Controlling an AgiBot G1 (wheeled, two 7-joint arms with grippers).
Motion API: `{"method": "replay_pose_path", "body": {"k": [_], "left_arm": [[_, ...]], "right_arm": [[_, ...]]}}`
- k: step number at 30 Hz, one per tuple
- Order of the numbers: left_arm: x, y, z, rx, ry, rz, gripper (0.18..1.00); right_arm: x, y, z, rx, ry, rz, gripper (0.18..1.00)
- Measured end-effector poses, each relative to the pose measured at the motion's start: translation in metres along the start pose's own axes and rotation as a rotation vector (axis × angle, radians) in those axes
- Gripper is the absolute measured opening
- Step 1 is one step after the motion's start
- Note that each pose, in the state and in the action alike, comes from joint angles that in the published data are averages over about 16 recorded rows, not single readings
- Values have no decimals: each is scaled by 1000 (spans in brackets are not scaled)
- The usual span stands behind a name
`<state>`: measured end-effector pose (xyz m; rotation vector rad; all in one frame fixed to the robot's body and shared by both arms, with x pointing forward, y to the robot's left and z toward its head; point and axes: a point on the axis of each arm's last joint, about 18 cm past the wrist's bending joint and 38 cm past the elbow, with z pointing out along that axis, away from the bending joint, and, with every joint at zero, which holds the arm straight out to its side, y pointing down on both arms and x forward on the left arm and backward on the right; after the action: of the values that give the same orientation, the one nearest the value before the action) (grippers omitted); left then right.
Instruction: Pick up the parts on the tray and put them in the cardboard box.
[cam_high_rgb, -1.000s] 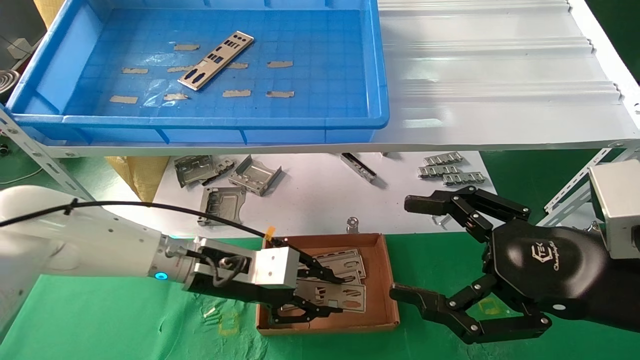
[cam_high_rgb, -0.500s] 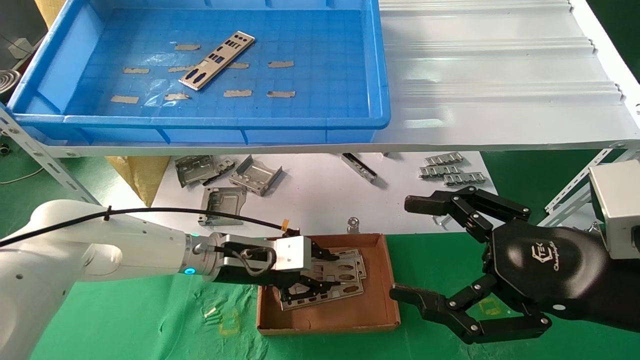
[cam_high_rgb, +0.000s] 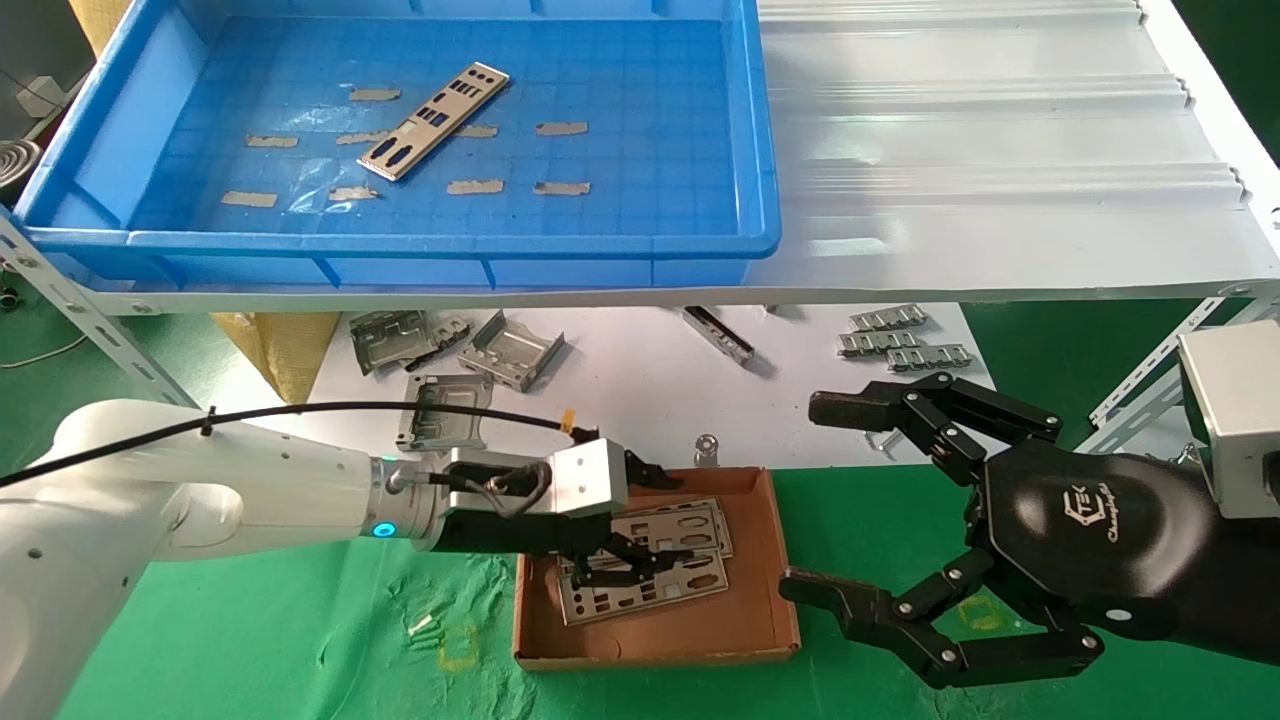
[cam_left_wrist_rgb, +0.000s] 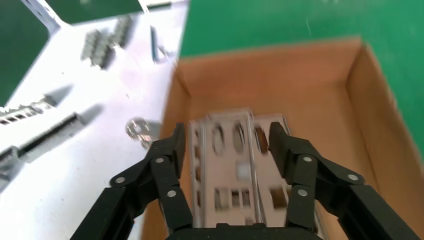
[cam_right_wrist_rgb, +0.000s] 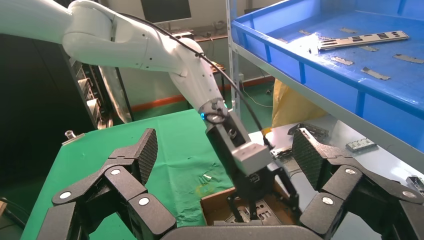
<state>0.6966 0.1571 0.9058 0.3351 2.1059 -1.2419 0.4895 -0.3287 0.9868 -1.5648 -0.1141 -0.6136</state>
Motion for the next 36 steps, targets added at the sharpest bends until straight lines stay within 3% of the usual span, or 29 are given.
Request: {"method": "replay_pose_path", "body": {"k": [10, 19, 25, 36], "left_arm": [[9, -18, -20, 176, 33, -169, 750], [13, -21, -29, 236, 40, -221, 909], [12, -20, -39, 253, 19, -226, 966], [12, -21, -77, 326, -31, -252, 999]], "right_arm": [[0, 0, 0, 0, 0, 0, 1000], [0, 0, 0, 0, 0, 0, 1000], [0, 0, 0, 0, 0, 0, 1000], [0, 0, 0, 0, 0, 0, 1000]]}}
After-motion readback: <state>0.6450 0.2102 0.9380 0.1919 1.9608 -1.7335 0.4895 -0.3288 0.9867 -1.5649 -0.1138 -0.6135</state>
